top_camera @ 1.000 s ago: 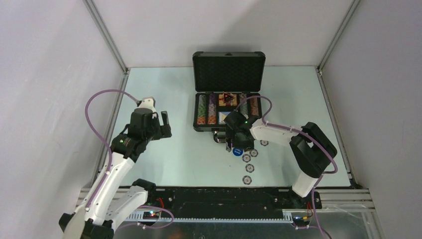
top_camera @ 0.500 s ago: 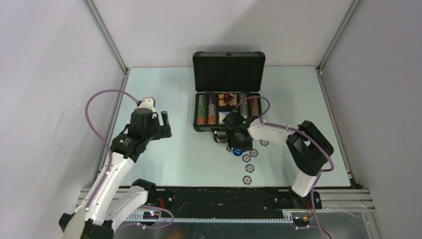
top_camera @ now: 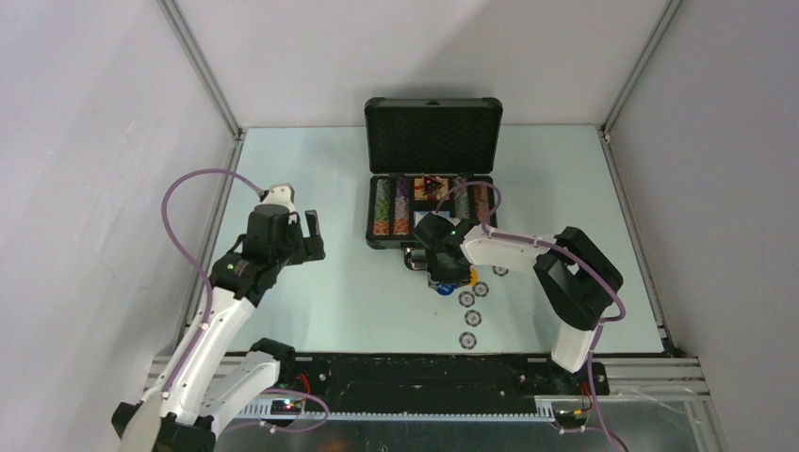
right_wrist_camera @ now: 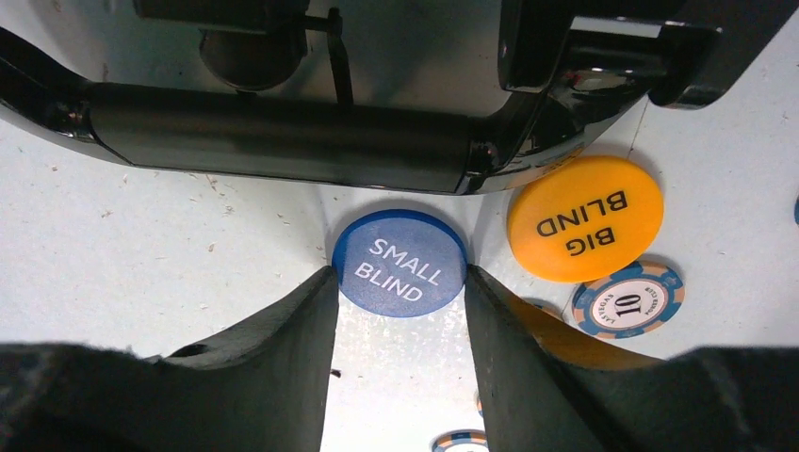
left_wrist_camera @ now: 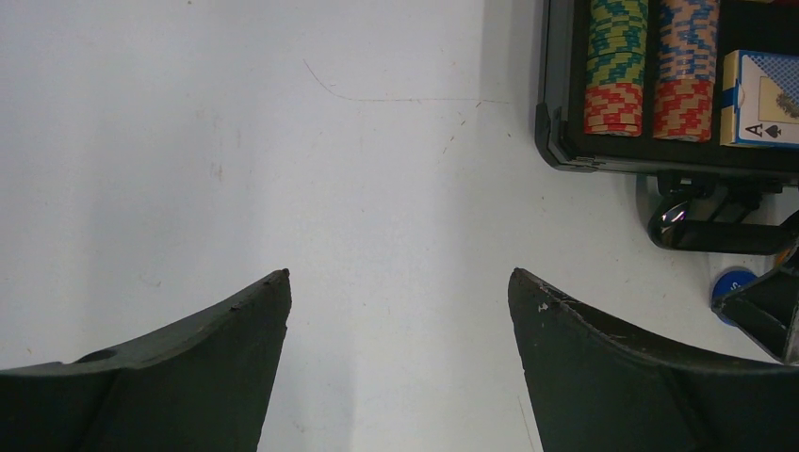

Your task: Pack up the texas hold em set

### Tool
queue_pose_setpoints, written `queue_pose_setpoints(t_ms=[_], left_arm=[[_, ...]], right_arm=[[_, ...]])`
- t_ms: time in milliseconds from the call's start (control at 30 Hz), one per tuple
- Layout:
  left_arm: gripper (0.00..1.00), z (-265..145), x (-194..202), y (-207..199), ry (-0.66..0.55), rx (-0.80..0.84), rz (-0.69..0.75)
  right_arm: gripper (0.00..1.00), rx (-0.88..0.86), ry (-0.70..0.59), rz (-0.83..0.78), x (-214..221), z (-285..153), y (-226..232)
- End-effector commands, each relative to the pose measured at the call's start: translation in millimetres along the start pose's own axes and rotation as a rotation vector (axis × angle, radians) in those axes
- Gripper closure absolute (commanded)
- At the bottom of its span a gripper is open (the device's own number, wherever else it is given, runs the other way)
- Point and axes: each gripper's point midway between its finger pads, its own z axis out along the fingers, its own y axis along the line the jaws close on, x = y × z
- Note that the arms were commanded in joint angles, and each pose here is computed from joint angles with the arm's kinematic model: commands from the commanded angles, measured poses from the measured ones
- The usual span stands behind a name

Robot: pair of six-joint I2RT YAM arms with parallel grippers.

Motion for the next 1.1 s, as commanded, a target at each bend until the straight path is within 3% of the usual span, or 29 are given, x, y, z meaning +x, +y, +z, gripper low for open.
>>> queue_pose_setpoints(t_ms=[0,233,367,567,667,867,1067], left_arm=[[0.1,2,-6,0,-0.021,0.002,0.007],[0.1,1,-6,0,-0.022,0.005,0.008],[0.1,1,-7,0,-0.025,0.003,0.008],[0.1,1,-7,1,-0.028,0.001,0.008],[0.1,0,-7,1,-0.029,0.0,0.008],[0.1,0,-7,1,-0.03,0.001,0.009],[0.1,2,-6,0,-0.021,0.006,0.01]], right_arm=[[0.46,0.017,0.014,-0.004,1,11,-1],[0.51,-0.042,-0.129,-0.068,-32,-22,20],[0.5,-0.105,-0.271,-0.072,-85,-74,38],[0.48,-0.11,-0.34,-0.079,-137,-109,45],[0.41,-0.075,-0.305,-0.075,-137,-102,41],[0.21,-0.103,-0.223,-0.006,-95,-70,25],[0.16,-0.087,-0.115,-0.003,-37,-38,13]])
